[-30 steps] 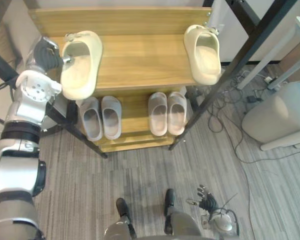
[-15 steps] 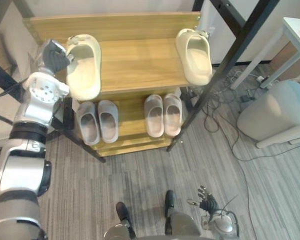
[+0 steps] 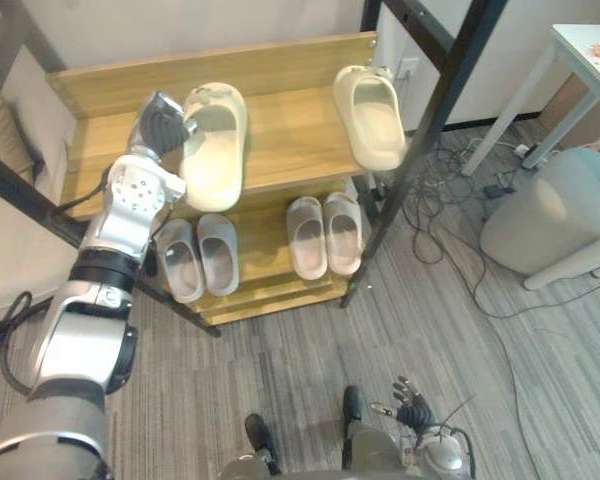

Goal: Organize the slippers on the shoe rack

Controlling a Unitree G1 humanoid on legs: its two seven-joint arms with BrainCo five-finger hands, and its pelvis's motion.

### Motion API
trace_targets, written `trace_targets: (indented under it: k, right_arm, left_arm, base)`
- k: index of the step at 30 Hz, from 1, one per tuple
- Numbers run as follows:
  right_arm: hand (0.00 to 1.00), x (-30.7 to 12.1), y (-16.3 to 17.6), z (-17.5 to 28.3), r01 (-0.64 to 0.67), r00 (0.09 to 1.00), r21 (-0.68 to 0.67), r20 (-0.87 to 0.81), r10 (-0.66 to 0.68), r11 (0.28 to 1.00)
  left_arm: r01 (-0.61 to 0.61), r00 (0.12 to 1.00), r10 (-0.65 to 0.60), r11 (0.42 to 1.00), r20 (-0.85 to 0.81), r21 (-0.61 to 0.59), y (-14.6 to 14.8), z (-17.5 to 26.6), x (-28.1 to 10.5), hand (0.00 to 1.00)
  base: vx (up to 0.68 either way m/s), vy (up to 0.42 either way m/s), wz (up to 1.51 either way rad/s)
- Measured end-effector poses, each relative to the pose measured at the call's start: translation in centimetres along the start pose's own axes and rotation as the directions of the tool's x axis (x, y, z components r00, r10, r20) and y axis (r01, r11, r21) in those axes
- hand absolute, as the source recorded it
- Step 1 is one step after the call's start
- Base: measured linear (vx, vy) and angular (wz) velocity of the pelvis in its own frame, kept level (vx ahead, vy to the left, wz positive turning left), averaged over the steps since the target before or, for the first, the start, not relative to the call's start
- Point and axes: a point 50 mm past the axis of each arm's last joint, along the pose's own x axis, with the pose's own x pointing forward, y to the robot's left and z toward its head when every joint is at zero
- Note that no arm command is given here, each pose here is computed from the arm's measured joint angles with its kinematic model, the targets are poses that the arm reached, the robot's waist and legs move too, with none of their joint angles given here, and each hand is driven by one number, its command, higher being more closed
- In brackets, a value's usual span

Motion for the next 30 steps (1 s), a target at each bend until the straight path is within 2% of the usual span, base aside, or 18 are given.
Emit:
trace_targets:
  k: [10, 21, 22, 30]
  right_arm:
    - [0.00, -0.1, -0.9, -0.1, 0.024, 1.000, -0.002, -0.002, -0.024, 1.000]
    - [0.00, -0.4, -1.3, 0.1, 0.042, 0.999, 0.016, 0.014, -0.042, 0.999]
    - [0.00, -0.4, -1.3, 0.1, 0.043, 0.999, 0.033, 0.015, -0.043, 0.999]
    - [0.00, -0.6, -1.2, 0.6, 0.041, 0.998, 0.050, 0.053, -0.044, 0.998]
  left_arm:
    - [-0.014, 1.000, 0.014, 0.998, 0.014, -0.053, -1.3, 0.9, 0.2, 1.00]
    - [-0.089, 0.996, 0.089, 0.994, -0.007, -0.071, 1.4, 3.0, 3.1, 1.00]
    - [-0.096, 0.995, 0.095, 0.993, -0.013, -0.066, 1.7, 3.0, 3.2, 0.00]
    - [-0.185, 0.982, 0.187, 0.978, 0.014, -0.097, 4.5, 4.6, 4.1, 0.00]
  base:
    - [0.00, 0.011, -0.08]
    - [-0.01, 0.056, -0.19]
    - [-0.01, 0.082, -0.20]
    - [-0.01, 0.068, -0.11]
